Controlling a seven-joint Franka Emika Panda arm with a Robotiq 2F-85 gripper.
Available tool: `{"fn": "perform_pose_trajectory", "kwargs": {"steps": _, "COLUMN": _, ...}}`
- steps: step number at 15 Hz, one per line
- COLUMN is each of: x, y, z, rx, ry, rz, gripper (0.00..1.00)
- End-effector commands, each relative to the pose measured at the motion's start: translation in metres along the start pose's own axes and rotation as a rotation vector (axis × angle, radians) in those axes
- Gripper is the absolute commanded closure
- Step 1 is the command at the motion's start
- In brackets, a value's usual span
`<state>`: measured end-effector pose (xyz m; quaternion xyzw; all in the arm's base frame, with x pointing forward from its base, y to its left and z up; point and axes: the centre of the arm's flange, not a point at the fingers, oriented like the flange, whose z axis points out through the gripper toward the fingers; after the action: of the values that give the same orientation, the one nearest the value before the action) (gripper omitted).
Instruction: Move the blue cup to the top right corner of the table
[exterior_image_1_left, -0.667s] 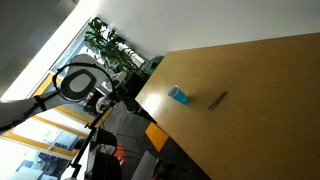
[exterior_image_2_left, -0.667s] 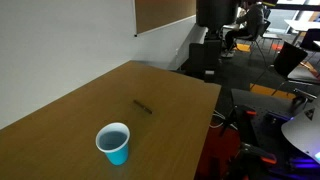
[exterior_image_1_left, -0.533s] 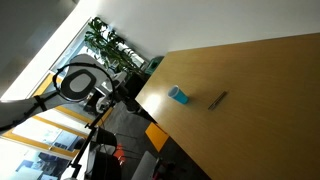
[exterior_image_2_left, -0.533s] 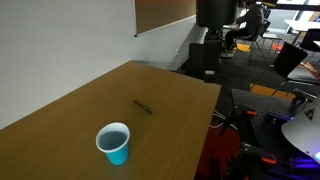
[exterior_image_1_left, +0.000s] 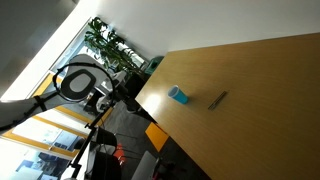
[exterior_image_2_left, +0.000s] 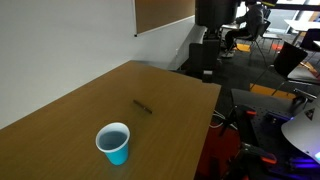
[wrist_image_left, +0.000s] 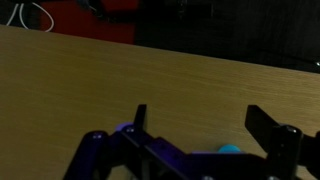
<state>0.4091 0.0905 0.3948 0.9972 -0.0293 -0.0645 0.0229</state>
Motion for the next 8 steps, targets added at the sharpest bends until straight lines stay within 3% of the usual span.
{"fn": "perform_pose_trajectory", "kwargs": {"steps": 1, "x": 0.016, "y": -0.023, "z": -0.002, "rx": 0.01, "ry": 0.09, "rz": -0.012, "gripper": 0.0}}
{"fn": "perform_pose_trajectory", "kwargs": {"steps": 8, "x": 0.071, "y": -0.063, "z": 0.013, "rx": 0.038, "ry": 0.258, "rz": -0.007, "gripper": 0.0}}
